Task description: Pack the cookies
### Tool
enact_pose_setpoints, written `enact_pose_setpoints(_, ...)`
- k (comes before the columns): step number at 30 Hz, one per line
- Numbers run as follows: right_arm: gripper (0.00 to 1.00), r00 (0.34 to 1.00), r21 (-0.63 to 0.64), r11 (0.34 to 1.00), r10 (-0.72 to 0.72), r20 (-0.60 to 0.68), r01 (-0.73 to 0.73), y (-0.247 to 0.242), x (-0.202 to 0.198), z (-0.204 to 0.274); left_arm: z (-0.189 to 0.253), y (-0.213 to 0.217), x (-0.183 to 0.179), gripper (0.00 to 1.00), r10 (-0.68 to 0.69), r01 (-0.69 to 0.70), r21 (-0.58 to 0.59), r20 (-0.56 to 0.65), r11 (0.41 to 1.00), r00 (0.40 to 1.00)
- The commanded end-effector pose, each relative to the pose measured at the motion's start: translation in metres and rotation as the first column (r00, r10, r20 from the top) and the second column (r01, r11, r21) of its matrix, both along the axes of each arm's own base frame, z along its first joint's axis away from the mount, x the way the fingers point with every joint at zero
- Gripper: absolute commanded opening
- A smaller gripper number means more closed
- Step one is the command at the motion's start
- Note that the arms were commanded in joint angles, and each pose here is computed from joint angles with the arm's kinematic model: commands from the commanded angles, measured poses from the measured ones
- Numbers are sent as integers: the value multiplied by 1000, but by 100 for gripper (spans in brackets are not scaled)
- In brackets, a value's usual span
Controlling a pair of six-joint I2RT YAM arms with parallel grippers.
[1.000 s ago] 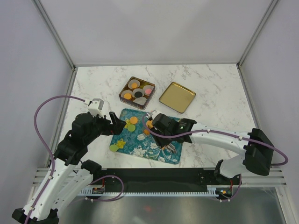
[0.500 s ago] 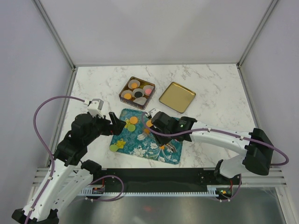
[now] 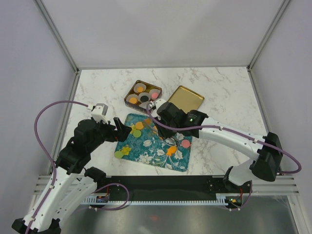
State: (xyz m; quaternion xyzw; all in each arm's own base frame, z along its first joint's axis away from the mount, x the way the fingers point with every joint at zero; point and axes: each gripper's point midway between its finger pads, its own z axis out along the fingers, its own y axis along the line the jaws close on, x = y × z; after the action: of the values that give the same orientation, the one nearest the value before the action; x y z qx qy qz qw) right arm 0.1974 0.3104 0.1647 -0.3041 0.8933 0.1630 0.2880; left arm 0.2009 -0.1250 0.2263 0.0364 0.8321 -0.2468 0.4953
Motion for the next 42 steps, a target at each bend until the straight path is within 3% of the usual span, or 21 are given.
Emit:
enact_pose_setpoints(1,39,996,47,998,-42,76,39,6,41,27,3,2,3,98,4,-5,18,32,1000,999)
enact_pose_setpoints(6,39,988,108,990,-104,113,92,10,96,47,3,2,3,98,1,-2,18,30,1000,1000)
enact_pose_setpoints(14,38,991,111,989,-112,74,103,29,143,29,3,2,3,98,2,-3,21,30,1000,1000)
enact_pose_setpoints(22,38,992,76,990,-121,35,119,27,150,4,2,2,3,98,2,-3,21,28,1000,1000)
enact_pose_setpoints(42,43,993,78,990,-118,1,117,24,150,-7,3,2,3,98,3,-3,21,28,1000,1000)
